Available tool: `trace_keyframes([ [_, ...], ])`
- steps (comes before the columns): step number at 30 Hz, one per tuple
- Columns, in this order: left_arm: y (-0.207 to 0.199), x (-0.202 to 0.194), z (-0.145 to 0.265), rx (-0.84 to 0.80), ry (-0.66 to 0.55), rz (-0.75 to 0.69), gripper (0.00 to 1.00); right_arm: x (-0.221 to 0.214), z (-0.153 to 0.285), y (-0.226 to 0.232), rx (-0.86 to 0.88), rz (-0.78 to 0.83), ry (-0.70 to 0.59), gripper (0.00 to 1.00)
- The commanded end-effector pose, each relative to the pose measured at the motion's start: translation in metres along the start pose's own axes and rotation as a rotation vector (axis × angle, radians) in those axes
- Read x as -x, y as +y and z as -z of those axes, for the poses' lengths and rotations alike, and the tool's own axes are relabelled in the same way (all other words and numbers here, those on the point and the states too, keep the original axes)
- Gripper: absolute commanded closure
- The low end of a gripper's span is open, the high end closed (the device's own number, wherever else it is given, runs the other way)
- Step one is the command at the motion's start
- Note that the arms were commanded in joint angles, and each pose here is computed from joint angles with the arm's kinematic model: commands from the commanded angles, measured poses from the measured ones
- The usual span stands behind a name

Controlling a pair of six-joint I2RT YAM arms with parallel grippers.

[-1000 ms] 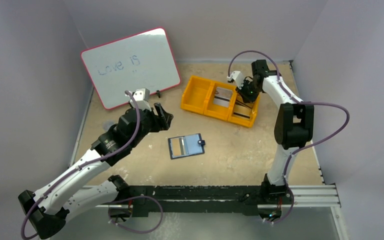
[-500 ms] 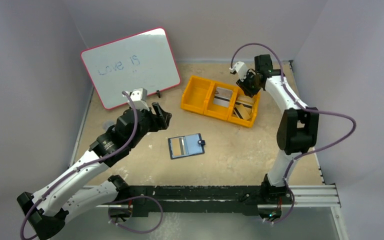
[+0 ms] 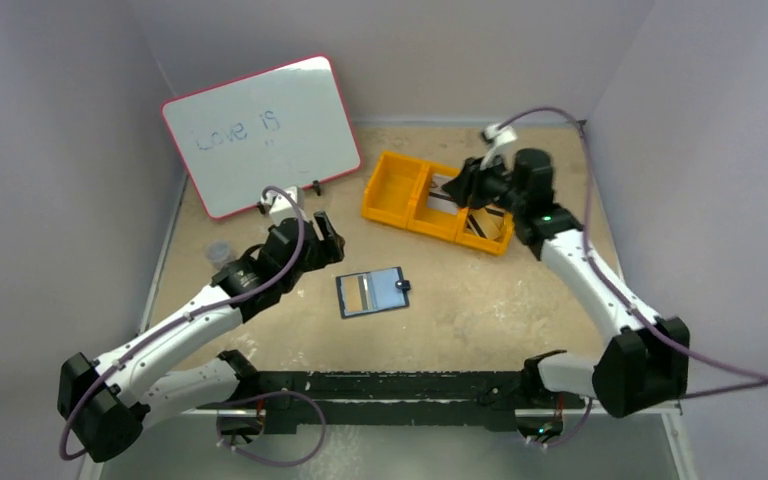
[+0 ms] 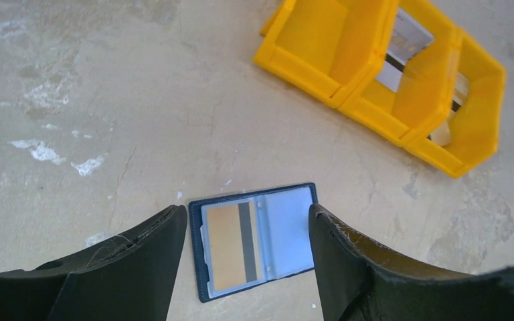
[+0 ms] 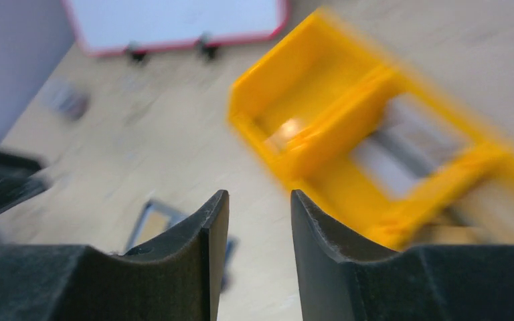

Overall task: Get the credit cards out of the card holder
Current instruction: Place the credit card in the storage box, then remove the credit card from the card holder.

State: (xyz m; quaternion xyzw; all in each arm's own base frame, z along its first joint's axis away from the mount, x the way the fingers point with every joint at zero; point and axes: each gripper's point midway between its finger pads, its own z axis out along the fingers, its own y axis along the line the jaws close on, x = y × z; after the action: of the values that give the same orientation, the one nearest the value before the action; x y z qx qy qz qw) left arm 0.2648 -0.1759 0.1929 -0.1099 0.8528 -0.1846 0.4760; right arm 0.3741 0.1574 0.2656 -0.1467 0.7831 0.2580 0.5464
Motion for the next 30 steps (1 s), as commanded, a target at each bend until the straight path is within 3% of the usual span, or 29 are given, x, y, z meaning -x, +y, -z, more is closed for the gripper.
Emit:
trace_keyframes([
  [1, 0.017, -0.015, -0.017, 0.077, 0.015, 0.115, 0.33, -0.077, -0.039, 0.091, 0.126, -0.243, 0.193, 0.61],
  [3, 0.024, -0.026, -0.022, 0.09, 0.032, 0.158, 0.34, -0.114, -0.049, 0.113, 0.126, -0.312, 0.258, 0.66],
  [8, 0.04, -0.056, -0.026, 0.082, 0.061, 0.247, 0.36, -0.163, -0.058, 0.164, 0.155, -0.378, 0.34, 0.65],
  [11, 0.034, -0.081, -0.032, 0.01, 0.124, 0.262, 0.39, -0.187, -0.059, 0.178, 0.216, -0.422, 0.392, 0.64],
  [15, 0.025, -0.11, -0.043, -0.036, 0.23, 0.257, 0.47, -0.218, -0.069, 0.189, 0.279, -0.446, 0.494, 0.72],
  [19, 0.026, -0.13, -0.052, -0.026, 0.3, 0.23, 0.5, -0.246, -0.076, 0.198, 0.287, -0.446, 0.58, 0.69],
  [26, 0.027, -0.145, -0.057, -0.027, 0.356, 0.2, 0.54, -0.283, -0.079, 0.169, 0.076, -0.418, 0.675, 0.68],
  [30, 0.028, -0.159, -0.06, -0.027, 0.408, 0.186, 0.56, -0.3, -0.071, 0.163, 0.049, -0.433, 0.721, 0.66],
])
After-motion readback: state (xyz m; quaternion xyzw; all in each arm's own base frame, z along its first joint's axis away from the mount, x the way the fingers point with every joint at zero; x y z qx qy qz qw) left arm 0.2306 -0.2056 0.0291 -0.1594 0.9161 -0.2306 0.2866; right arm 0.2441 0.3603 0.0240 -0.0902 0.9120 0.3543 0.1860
